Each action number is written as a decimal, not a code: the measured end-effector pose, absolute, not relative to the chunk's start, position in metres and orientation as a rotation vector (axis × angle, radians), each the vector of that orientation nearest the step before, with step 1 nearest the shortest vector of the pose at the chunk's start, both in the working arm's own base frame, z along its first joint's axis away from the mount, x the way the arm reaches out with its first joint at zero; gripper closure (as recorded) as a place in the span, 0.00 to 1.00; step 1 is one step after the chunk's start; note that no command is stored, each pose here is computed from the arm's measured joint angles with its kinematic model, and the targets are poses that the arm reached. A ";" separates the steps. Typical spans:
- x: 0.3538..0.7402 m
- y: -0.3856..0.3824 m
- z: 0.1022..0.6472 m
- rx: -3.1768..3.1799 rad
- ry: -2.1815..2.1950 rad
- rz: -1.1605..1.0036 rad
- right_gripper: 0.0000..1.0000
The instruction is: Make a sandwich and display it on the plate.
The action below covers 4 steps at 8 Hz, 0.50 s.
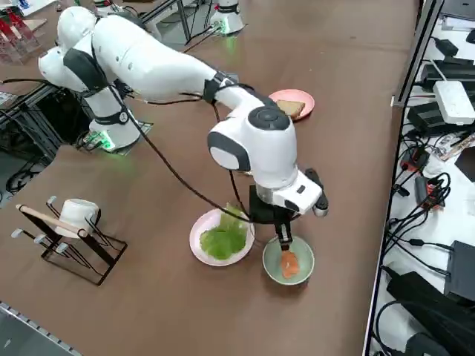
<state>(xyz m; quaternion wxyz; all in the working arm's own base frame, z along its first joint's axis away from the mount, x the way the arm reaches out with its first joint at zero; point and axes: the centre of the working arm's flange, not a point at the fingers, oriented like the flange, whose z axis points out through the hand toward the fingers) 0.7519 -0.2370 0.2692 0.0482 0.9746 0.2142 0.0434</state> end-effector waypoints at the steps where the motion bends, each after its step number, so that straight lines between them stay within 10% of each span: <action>1: 0.755 -0.214 0.298 3.023 0.563 0.125 0.95; 4: 0.754 -0.106 0.352 3.203 0.256 -0.003 0.95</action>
